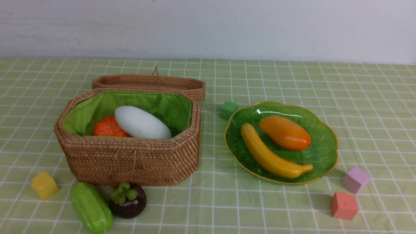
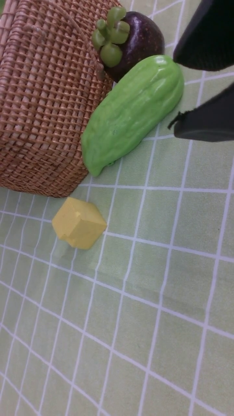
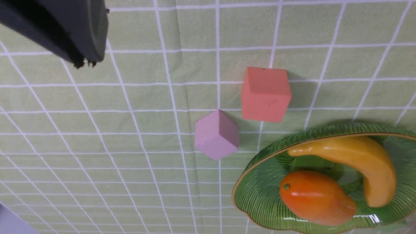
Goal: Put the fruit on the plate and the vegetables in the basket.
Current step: Take a chayote with your left arm and place it on the basket on the left.
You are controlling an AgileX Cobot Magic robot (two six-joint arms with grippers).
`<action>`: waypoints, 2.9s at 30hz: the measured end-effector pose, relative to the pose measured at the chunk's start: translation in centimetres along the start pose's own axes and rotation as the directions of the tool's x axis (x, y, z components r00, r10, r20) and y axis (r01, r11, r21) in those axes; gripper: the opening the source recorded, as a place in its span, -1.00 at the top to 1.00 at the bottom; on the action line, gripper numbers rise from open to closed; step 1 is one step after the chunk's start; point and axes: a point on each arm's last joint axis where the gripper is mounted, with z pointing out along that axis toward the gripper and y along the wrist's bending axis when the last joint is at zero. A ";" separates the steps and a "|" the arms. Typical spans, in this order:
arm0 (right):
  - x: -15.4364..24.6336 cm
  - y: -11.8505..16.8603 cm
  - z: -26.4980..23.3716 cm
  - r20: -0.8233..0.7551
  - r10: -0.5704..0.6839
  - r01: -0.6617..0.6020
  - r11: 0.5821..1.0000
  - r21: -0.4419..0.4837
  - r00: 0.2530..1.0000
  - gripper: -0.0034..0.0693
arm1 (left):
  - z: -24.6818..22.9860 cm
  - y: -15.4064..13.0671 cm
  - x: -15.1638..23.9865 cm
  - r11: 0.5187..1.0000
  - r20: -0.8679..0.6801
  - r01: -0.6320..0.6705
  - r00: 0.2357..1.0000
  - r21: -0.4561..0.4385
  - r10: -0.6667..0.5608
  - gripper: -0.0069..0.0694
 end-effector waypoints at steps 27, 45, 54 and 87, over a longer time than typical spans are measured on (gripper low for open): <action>0.0 0.0 0.0 0.000 0.000 0.000 1.000 0.000 1.000 0.78 | 0.0 -0.2 -0.4 0.999 0.047 0.045 0.998 0.029 -0.046 0.19; 0.0 0.0 0.0 0.000 0.000 0.000 1.000 0.000 1.000 0.75 | -5.5 -2.8 -10.5 0.807 0.509 0.306 0.650 0.505 -0.564 0.19; 0.0 0.0 0.0 0.000 0.000 0.000 1.000 0.000 1.000 0.72 | -5.7 -6.6 -17.7 0.940 0.104 0.260 0.952 0.219 -0.288 0.19; 0.0 0.0 0.0 -0.001 0.000 0.000 1.000 0.000 1.000 0.60 | 20.9 -4.4 -7.5 0.845 -0.630 0.275 0.571 -0.458 -0.527 -0.62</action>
